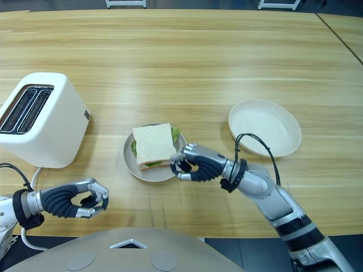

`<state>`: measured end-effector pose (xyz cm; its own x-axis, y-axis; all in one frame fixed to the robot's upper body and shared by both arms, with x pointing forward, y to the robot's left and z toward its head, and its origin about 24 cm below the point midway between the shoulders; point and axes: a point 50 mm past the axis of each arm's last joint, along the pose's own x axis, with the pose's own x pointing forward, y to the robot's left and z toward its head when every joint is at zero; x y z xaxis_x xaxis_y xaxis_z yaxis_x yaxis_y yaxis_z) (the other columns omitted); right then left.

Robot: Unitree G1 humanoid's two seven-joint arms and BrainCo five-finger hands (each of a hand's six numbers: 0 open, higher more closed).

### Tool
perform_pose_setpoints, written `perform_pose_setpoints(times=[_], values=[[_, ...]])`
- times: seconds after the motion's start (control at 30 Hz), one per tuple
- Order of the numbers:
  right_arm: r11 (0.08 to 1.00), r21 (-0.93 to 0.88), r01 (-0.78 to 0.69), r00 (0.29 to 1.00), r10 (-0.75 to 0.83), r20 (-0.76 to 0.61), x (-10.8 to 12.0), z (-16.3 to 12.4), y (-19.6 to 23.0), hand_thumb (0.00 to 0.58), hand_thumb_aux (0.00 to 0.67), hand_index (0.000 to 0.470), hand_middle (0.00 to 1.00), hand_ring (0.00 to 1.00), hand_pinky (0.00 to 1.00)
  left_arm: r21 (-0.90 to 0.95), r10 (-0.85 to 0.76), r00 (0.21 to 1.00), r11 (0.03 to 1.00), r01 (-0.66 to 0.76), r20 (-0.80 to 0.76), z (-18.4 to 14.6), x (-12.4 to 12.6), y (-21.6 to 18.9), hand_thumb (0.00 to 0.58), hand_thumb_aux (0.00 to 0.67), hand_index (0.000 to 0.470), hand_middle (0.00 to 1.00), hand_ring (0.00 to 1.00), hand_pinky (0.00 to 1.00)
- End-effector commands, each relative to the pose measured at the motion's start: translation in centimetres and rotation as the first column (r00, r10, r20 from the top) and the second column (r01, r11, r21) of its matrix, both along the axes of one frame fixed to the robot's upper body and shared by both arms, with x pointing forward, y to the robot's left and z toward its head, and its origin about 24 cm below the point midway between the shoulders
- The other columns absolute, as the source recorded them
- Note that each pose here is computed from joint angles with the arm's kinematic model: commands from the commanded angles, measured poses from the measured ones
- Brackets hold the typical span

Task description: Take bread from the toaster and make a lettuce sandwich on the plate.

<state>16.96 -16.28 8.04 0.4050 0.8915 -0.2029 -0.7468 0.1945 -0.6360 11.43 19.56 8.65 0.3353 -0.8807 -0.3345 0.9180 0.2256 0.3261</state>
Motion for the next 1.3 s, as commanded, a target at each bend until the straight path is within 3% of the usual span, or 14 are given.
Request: perform_pose_setpoints(times=[0.03, 0.2, 0.33, 0.47, 0.67, 0.87, 1.0, 1.13, 1.23, 1.3], values=[[0.987, -0.113, -0.116, 0.978, 0.093, -0.187, -2.1, -0.9, -1.0, 0.58, 0.67, 0.47, 1.0, 1.0, 1.0, 0.023, -0.062, 0.992, 0.998, 0.065, -0.112, -2.0, -0.3, -0.1, 0.58, 0.67, 0.47, 1.0, 1.0, 1.0], [0.953, -0.225, -0.2, 0.954, 0.137, -0.268, -2.8, -3.4, -0.5, 0.58, 0.67, 0.47, 1.0, 1.0, 1.0, 0.088, -0.036, 0.981, 0.995, 0.054, -0.19, -5.3, 0.5, -0.2, 0.58, 0.67, 0.47, 1.0, 1.0, 1.0], [0.931, -0.289, -0.221, 0.962, 0.16, -0.221, -2.0, -5.6, 0.9, 0.58, 0.67, 0.47, 1.0, 1.0, 1.0, 0.219, 0.006, 0.987, 0.975, 0.03, -0.16, -8.1, 2.2, 0.1, 0.58, 0.67, 0.47, 1.0, 1.0, 1.0], [0.92, -0.337, -0.202, 0.975, 0.155, -0.162, -1.4, -7.4, 1.7, 0.58, 0.67, 0.47, 1.0, 1.0, 1.0, 0.221, 0.04, 0.995, 0.975, -0.018, -0.096, -8.9, 3.8, -1.0, 0.58, 0.67, 0.47, 1.0, 1.0, 1.0], [0.911, -0.41, 0.039, 0.986, 0.031, 0.162, 3.1, -8.4, 2.4, 0.58, 0.67, 0.47, 1.0, 1.0, 1.0, 0.214, 0.194, 0.978, 0.955, -0.207, 0.077, -10.0, 7.1, -3.1, 0.58, 0.67, 0.47, 1.0, 1.0, 1.0], [0.892, -0.342, 0.295, 0.873, -0.106, 0.476, 7.5, -8.4, 4.0, 0.58, 0.67, 0.47, 1.0, 1.0, 1.0, 0.207, 0.348, 0.913, 0.897, -0.39, 0.212, -11.4, 10.5, -4.1, 0.58, 0.67, 0.47, 1.0, 1.0, 1.0], [0.872, -0.246, 0.423, 0.787, -0.219, 0.577, 10.3, -8.1, 5.1, 0.58, 0.67, 0.47, 1.0, 1.0, 1.0, 0.168, 0.437, 0.84, 0.847, -0.504, 0.321, -11.4, 13.7, -4.9, 0.58, 0.67, 0.47, 1.0, 1.0, 1.0], [0.842, -0.127, 0.525, 0.695, -0.338, 0.635, 12.6, -7.4, 6.3, 0.58, 0.67, 0.47, 1.0, 1.0, 1.0, 0.031, 0.554, 0.705, 0.776, -0.63, 0.443, -9.5, 17.4, -5.6, 0.58, 0.67, 0.47, 1.0, 1.0, 1.0], [0.815, 0.042, 0.578, 0.585, -0.449, 0.676, 13.6, -5.7, 6.7, 0.58, 0.67, 0.47, 1.0, 1.0, 1.0, -0.181, 0.648, 0.552, 0.719, -0.671, 0.525, -6.8, 18.3, -5.4, 0.58, 0.67, 0.47, 1.0, 1.0, 1.0], [0.781, 0.189, 0.595, 0.485, -0.536, 0.691, 13.8, -4.1, 6.5, 0.58, 0.67, 0.47, 1.0, 1.0, 1.0, -0.346, 0.717, 0.409, 0.656, -0.671, 0.565, -4.2, 17.9, -4.5, 0.58, 0.67, 0.47, 1.0, 1.0, 1.0]])
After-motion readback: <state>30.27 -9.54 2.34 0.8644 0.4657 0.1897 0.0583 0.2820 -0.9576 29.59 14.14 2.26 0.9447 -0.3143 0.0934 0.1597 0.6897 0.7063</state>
